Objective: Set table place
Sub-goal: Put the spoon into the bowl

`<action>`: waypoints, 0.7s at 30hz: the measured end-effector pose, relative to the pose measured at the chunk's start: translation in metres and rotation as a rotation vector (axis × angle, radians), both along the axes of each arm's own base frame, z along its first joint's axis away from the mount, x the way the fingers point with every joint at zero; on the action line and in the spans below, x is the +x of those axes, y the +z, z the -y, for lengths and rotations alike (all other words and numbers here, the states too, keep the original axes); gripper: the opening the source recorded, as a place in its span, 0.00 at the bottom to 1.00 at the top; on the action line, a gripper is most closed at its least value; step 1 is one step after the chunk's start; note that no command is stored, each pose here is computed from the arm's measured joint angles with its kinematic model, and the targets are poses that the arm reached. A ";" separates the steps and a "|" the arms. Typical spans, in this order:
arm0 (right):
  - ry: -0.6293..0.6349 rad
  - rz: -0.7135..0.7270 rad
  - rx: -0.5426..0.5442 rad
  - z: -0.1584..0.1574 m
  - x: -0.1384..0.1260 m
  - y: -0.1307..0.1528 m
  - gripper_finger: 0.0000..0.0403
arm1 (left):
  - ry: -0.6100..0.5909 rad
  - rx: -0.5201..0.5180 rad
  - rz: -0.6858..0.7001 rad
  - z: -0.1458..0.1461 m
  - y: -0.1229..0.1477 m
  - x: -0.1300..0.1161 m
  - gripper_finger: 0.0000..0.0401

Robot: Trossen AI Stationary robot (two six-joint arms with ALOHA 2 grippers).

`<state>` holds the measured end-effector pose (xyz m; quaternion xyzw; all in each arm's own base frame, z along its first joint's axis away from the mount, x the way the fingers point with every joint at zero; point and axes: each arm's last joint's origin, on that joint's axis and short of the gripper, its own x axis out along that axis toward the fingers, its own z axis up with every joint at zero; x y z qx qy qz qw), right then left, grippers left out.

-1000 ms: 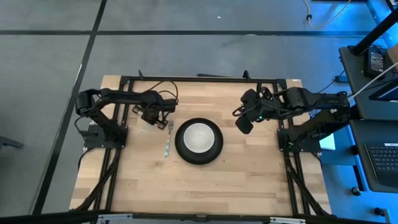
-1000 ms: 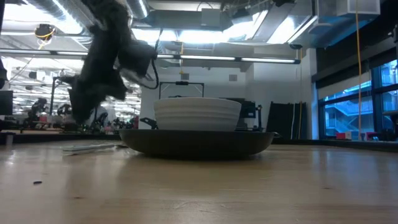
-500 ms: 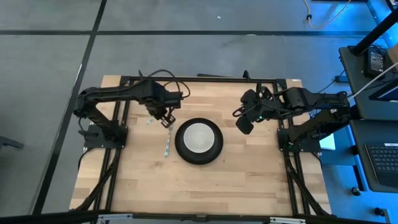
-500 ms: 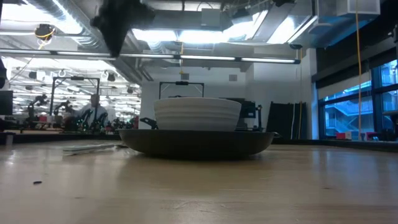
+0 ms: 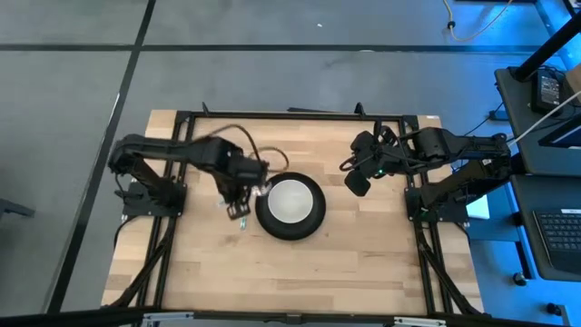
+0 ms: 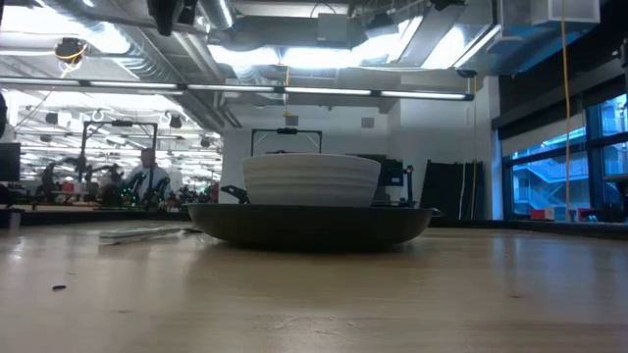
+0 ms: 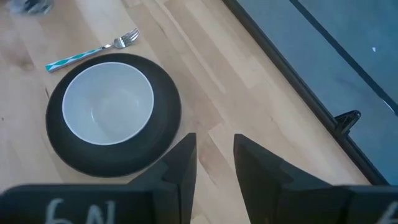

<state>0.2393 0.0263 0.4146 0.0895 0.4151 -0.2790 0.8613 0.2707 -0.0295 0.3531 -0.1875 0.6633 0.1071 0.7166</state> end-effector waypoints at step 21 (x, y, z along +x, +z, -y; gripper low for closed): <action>-0.046 0.054 0.025 0.000 0.002 0.002 0.27 | -0.194 0.022 -0.165 -0.008 -0.057 0.073 0.04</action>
